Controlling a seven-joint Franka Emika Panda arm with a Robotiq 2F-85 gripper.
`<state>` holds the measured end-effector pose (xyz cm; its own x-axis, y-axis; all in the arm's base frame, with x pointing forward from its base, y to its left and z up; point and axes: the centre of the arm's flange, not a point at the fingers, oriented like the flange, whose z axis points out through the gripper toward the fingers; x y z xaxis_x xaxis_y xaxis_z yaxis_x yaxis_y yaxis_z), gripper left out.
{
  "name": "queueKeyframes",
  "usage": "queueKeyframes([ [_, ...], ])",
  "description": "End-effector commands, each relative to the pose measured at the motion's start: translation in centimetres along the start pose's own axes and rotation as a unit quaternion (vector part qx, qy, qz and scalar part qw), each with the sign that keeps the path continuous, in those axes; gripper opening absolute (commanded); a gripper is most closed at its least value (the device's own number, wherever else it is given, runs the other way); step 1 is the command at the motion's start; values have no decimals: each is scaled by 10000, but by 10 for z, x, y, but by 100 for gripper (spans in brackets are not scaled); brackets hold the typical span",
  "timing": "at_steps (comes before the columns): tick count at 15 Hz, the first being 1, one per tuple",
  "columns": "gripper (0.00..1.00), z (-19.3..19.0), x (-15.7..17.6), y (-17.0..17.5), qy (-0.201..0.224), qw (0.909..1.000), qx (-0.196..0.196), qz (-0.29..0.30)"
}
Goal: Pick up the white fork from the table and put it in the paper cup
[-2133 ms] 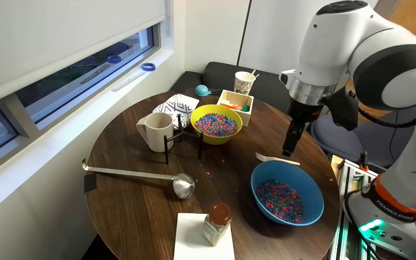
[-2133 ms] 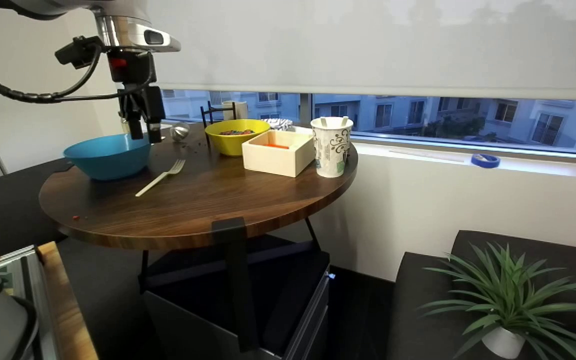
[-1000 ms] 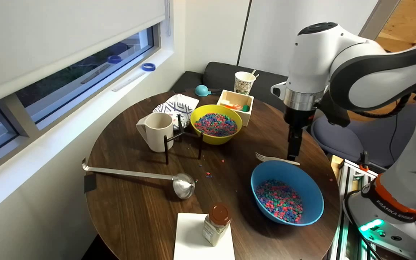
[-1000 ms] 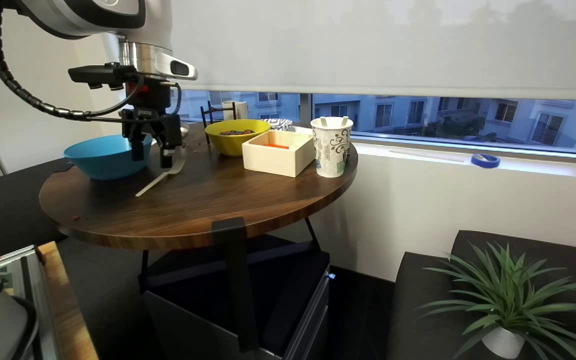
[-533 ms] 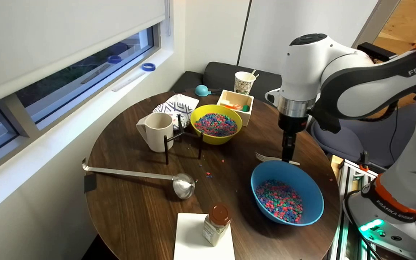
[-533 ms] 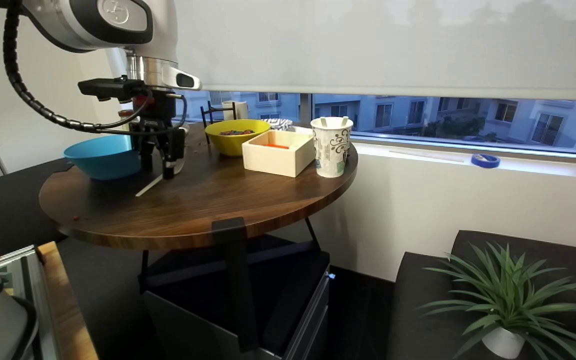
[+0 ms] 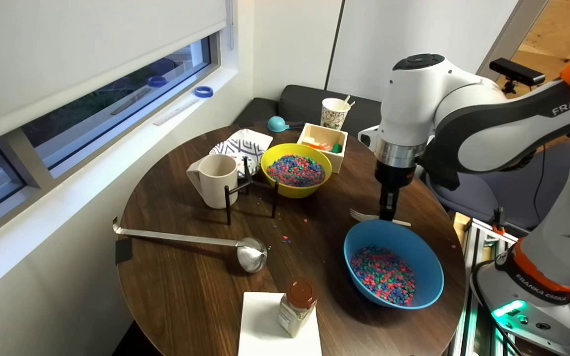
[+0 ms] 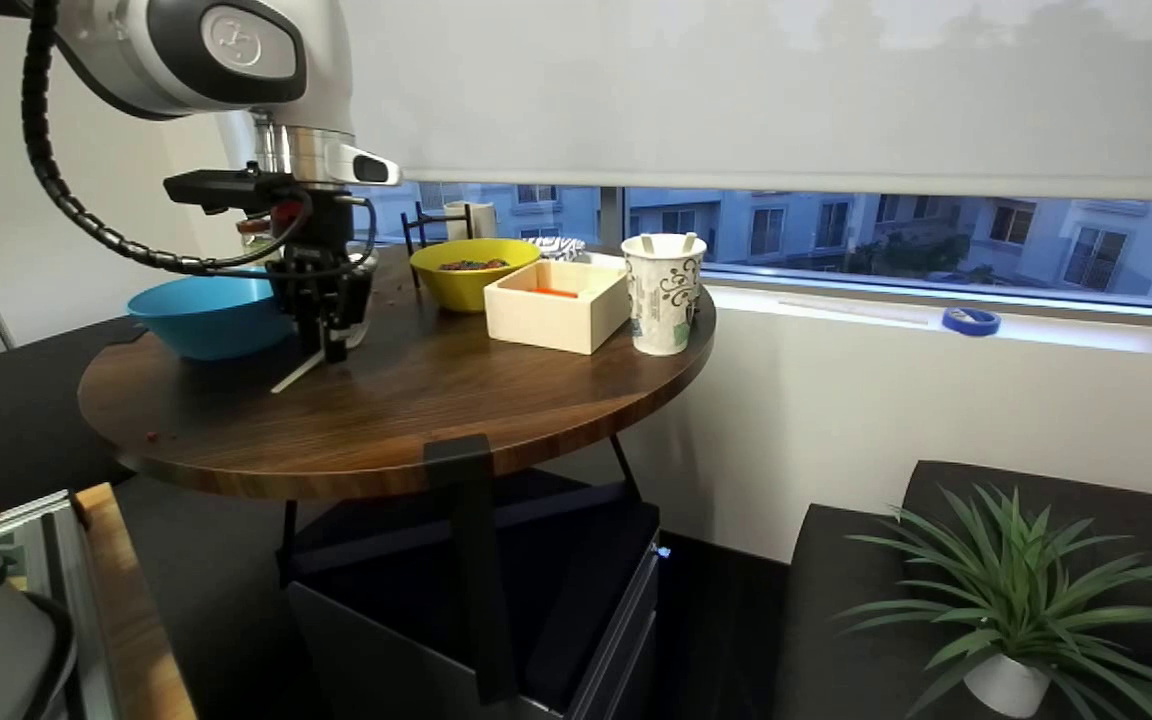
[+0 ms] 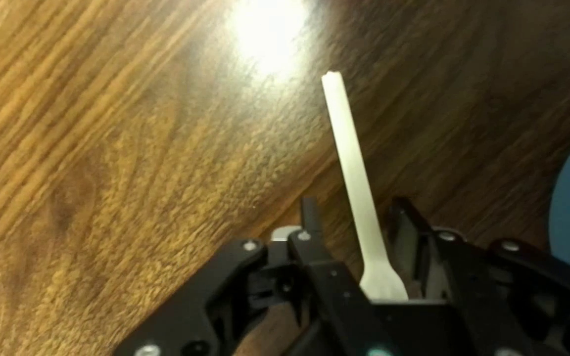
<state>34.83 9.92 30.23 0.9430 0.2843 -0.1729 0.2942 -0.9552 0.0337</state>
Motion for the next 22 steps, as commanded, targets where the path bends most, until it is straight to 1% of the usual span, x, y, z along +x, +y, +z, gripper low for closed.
queueKeyframes([
  [1,12,4,1,-9,75,9999,-132,-60],
  [2,4,3,1,-10,86,9998,-142,-81],
  [3,0,3,1,-10,96,9998,-168,-91],
  [4,0,2,0,-10,101,9997,-176,-108],
  [5,3,2,-1,-9,108,9997,-197,-106],
  [7,3,-2,-4,-5,170,9996,-231,-26],
  [9,3,-14,-12,2,272,9991,-297,143],
  [11,3,-32,-20,14,460,9970,-459,427],
  [13,3,-52,-27,24,742,9929,-670,649],
  [14,3,-61,-29,31,866,9896,-826,802],
  [15,3,-72,-31,38,1020,9866,-890,907],
  [18,3,-96,-34,64,1412,9729,-1180,1403],
  [20,3,-104,-38,77,1555,9687,-1049,1627],
  [21,13,-101,-30,68,1391,9750,-1026,1397],
  [22,13,-105,-33,74,1442,9731,-1015,1485],
])
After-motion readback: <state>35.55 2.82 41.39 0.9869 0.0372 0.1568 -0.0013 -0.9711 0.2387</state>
